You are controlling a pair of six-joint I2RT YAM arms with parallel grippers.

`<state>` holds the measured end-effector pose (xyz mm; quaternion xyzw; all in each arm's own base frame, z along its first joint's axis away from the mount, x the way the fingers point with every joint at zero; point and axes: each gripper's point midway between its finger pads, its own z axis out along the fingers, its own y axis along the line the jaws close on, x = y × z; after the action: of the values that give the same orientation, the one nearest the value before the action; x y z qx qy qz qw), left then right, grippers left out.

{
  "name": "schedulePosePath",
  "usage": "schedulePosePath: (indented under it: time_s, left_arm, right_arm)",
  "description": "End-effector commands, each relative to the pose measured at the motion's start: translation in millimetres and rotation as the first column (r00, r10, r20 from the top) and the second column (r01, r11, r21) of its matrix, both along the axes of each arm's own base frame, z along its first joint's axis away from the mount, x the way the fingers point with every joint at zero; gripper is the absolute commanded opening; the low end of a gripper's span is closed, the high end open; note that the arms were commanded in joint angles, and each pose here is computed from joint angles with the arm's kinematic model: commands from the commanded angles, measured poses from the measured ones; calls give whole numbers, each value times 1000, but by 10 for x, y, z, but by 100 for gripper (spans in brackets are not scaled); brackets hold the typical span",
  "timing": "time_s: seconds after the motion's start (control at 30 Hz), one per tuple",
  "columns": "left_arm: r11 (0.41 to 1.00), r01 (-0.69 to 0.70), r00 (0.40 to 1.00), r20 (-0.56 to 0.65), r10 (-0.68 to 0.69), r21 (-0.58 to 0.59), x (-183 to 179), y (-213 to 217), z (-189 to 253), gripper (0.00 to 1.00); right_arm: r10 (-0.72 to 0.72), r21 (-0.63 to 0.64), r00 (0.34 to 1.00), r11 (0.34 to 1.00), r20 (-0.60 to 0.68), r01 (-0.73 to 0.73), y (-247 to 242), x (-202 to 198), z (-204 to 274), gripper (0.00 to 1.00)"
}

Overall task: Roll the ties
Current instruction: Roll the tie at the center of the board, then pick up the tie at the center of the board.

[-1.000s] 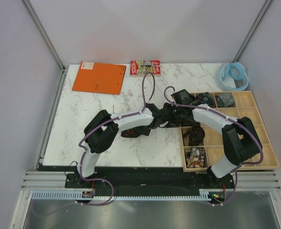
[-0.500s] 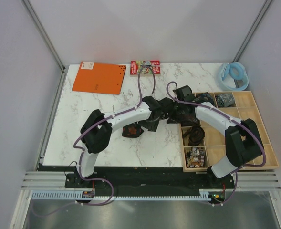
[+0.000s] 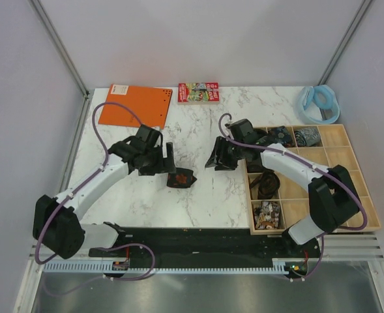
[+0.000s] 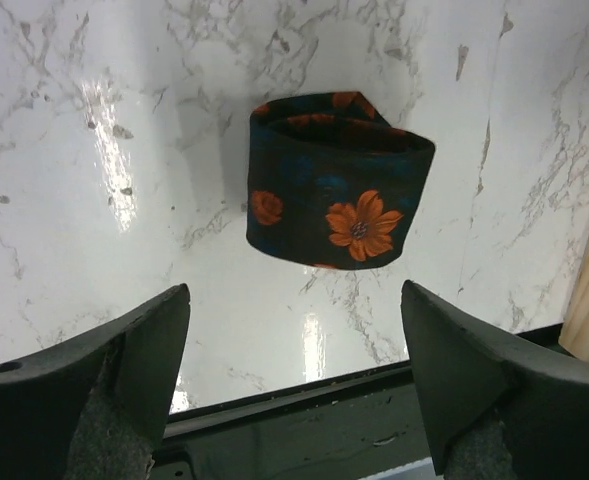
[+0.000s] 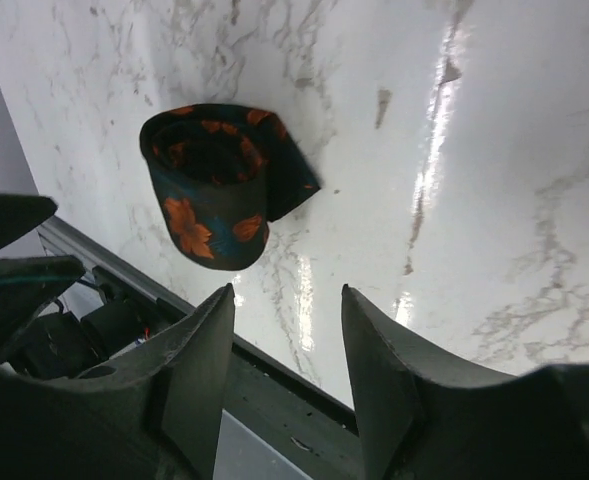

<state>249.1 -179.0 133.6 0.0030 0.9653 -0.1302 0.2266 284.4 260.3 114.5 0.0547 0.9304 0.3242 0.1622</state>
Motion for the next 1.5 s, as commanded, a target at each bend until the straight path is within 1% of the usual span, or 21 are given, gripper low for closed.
schedulePosePath:
  time_s: [0.0,0.03,0.1,0.17,0.2,0.3,0.33,0.53,0.67,0.83,1.03,1.13,1.27,1.47]
  left_arm:
    - [975,84,996,20,-82,-206,11,-112,-103,91]
    - [974,82,997,5,-83,-213,-30,-93,-191,91]
    - [967,87,996,14,-86,-240,-20,-128,-236,91]
    - [966,81,997,15,-80,-244,-9,-130,-273,91]
    - [966,79,997,26,-75,-247,6,-127,-304,91]
    - [966,64,998,32,-57,-252,14,-89,-396,91]
    - [963,62,997,52,-50,-261,55,-93,-395,91]
    - [965,30,999,38,-21,-261,90,-57,-594,89]
    - [957,35,998,56,-20,-289,158,-116,-651,89]
    - [951,32,999,33,-23,-308,162,-164,-796,88]
    - [937,37,999,-4,-41,-347,122,-245,-973,83]
    - [935,31,1000,5,-31,-352,147,-254,-952,82]
    - [929,19,1000,-15,-27,-370,160,-299,-974,77]
    - [921,17,999,-29,-31,-390,171,-368,-992,72]
  right_arm:
    - [69,72,997,995,29,-71,394,-90,132,54]
    - [77,71,997,994,20,-79,451,-98,92,52]
    - [104,76,994,992,18,-105,589,-133,76,50]
    - [126,81,992,989,25,-127,698,-147,96,48]
    - [127,77,992,989,13,-128,724,-147,49,46]
    - [159,86,987,984,9,-159,849,-188,18,44]
    - [168,90,986,982,0,-168,873,-212,1,43]
    - [192,94,981,977,-14,-189,955,-231,-76,43]
    - [205,100,979,974,-16,-202,987,-223,-89,43]
    - [213,92,976,973,-37,-209,1008,-231,-188,43]
    - [216,80,975,974,-51,-212,1028,-195,-298,43]
    - [220,72,973,974,-64,-216,1040,-193,-377,42]
    - [221,57,972,975,-76,-217,1044,-176,-485,42]
    - [210,28,973,978,-98,-208,997,-173,-644,42]
